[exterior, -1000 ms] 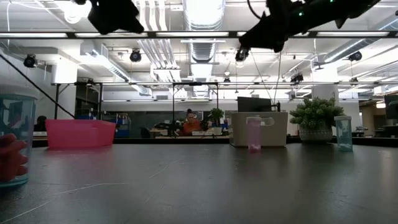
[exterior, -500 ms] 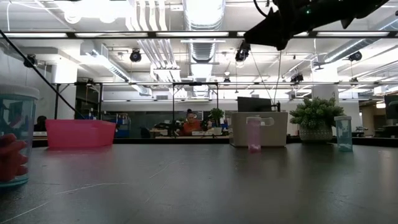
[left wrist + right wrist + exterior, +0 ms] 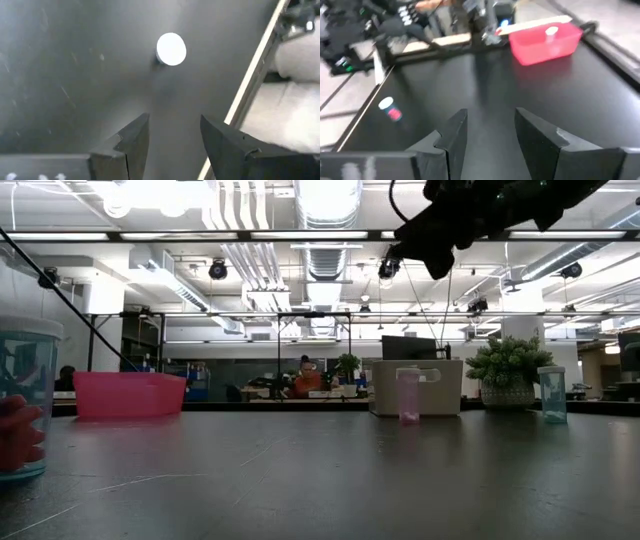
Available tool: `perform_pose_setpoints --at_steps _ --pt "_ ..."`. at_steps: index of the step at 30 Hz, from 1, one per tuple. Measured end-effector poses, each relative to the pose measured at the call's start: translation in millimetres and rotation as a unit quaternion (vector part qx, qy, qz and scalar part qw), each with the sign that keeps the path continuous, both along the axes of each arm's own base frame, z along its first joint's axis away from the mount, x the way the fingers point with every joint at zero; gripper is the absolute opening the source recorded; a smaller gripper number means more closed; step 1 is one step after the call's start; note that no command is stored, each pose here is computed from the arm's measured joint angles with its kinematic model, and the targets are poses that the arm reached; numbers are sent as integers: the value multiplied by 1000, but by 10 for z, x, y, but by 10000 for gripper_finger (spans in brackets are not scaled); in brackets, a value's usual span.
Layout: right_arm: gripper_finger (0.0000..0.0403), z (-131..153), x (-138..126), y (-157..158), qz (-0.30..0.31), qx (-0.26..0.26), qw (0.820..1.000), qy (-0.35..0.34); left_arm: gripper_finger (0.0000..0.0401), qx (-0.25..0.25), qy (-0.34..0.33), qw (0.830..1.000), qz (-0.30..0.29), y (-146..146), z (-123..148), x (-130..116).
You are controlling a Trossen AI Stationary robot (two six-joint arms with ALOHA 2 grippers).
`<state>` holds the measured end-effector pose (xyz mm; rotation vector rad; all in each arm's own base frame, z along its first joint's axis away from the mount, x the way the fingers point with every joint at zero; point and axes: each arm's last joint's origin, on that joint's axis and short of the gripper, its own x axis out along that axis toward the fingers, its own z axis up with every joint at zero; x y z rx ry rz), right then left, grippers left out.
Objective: Pick and place medicine bottles into bin by pill shape (circle, oval)
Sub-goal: Put the green tablet bottle into the red bin
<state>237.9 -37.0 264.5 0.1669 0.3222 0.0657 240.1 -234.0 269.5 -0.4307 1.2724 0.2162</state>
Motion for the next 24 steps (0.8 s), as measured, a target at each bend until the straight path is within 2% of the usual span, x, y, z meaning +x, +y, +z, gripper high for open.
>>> perform_pose_setpoints --at_steps 4,10,15,19,24 --pt "155 16 71 108 20 16 999 40 160 25 -17 999 -22 16 1 14" --pt "155 5 178 310 33 80 993 76 160 75 -33 992 -97 63 -21 27" --pt "155 -10 223 429 27 138 982 129 160 118 -45 980 -153 167 -23 23" --pt "155 -12 222 468 -2 179 959 221 160 167 -60 967 -185 291 -31 -35" --pt "155 58 160 469 -65 214 909 351 160 211 -91 958 -170 451 25 -143"
